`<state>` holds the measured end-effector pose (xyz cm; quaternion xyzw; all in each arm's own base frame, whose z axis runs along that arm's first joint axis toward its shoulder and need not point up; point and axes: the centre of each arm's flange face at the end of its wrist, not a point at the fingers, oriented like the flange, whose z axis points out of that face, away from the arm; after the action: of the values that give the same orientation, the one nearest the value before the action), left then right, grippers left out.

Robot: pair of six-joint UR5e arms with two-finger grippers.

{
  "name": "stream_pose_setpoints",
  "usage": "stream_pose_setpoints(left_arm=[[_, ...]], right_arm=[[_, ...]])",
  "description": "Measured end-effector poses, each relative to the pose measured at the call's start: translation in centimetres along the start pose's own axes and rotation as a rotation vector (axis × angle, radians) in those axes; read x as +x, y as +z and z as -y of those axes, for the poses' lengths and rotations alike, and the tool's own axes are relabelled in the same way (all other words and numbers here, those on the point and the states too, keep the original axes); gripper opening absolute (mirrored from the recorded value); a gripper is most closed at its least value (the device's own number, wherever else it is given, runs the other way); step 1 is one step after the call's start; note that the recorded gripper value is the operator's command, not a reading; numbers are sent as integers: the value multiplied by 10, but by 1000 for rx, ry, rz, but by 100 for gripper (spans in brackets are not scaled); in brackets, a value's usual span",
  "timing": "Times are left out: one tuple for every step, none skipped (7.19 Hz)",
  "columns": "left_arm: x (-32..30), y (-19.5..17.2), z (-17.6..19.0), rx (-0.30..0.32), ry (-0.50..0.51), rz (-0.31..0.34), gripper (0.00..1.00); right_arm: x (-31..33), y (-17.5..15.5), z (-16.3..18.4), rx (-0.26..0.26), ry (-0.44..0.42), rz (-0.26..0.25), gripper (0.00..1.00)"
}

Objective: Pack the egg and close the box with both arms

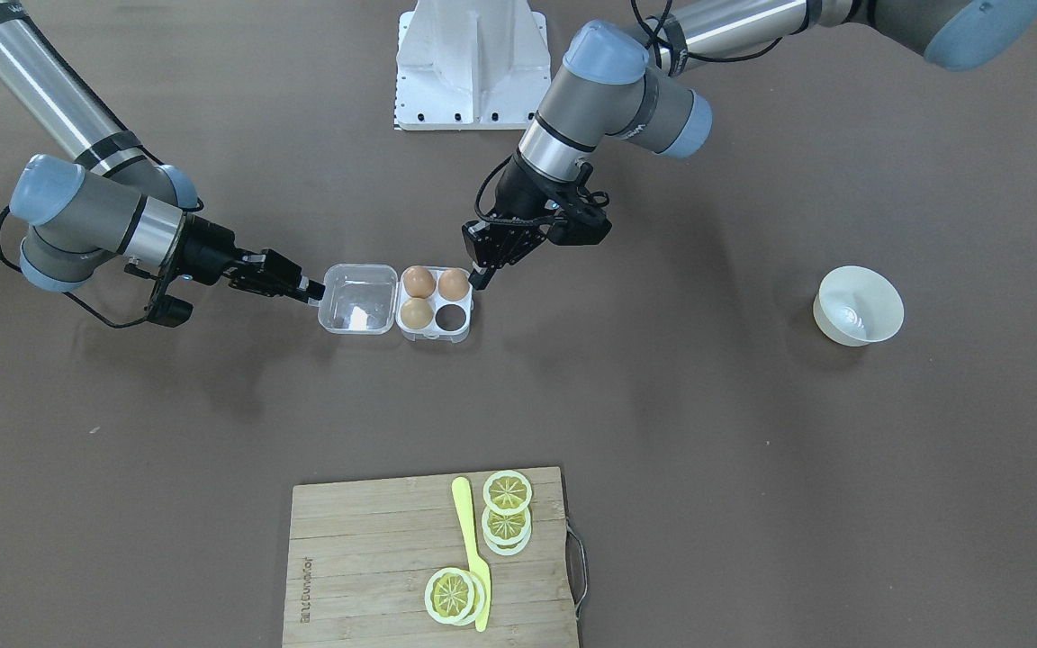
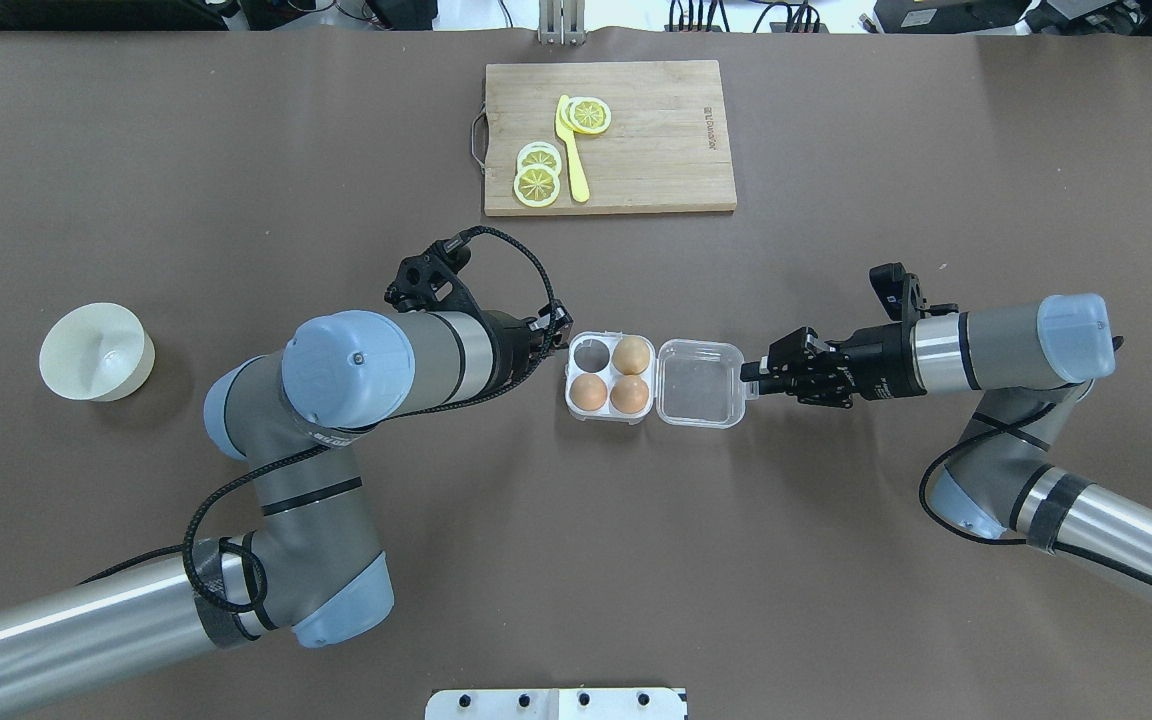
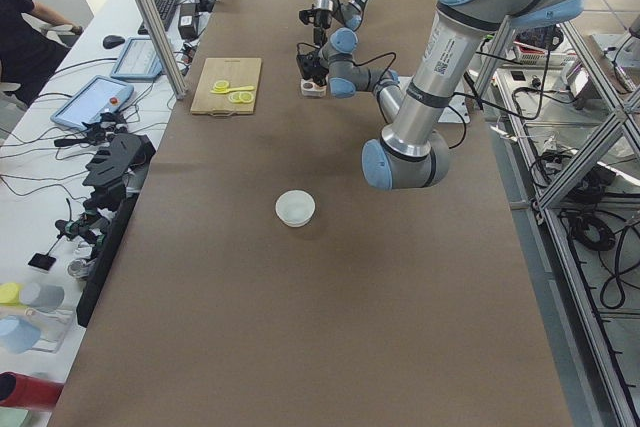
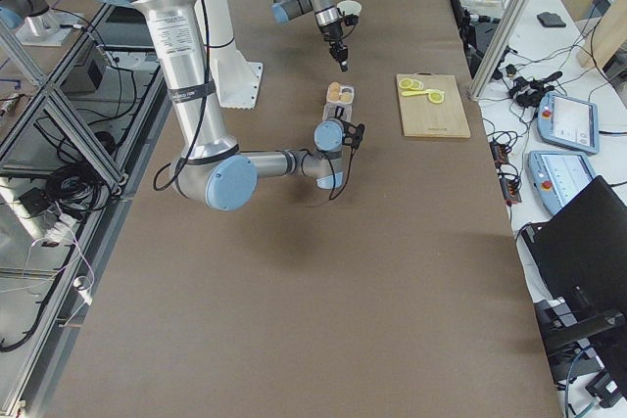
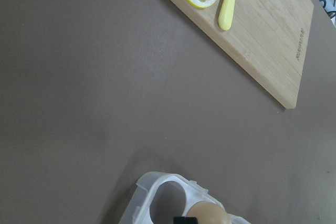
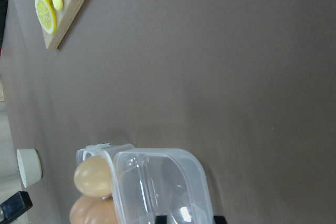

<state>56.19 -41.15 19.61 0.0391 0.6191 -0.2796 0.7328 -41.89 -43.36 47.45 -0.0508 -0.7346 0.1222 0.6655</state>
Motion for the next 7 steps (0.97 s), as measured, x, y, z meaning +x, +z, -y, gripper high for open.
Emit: stream_pose_setpoints(left_arm=[[0,0,0,0,0,0,0],[0,0,0,1,0,0,0],[0,0,0,0,0,0,0],[0,0,0,0,0,0,0],[0,0,0,0,0,-1,0],[1,-1,0,0,0,-3,0],[2,-3,0,-1,0,-4,0]], right_arm=[[0,0,0,1,0,0,35],[0,-1,1,2,0,0,34],[0,-1,1,2,0,0,35],[0,-1,1,2,-1,0,34],[0,-1,1,2,-1,1,34],[-1,-1,1,2,-1,1,25],[-1,-1,1,3,-1,2,19]])
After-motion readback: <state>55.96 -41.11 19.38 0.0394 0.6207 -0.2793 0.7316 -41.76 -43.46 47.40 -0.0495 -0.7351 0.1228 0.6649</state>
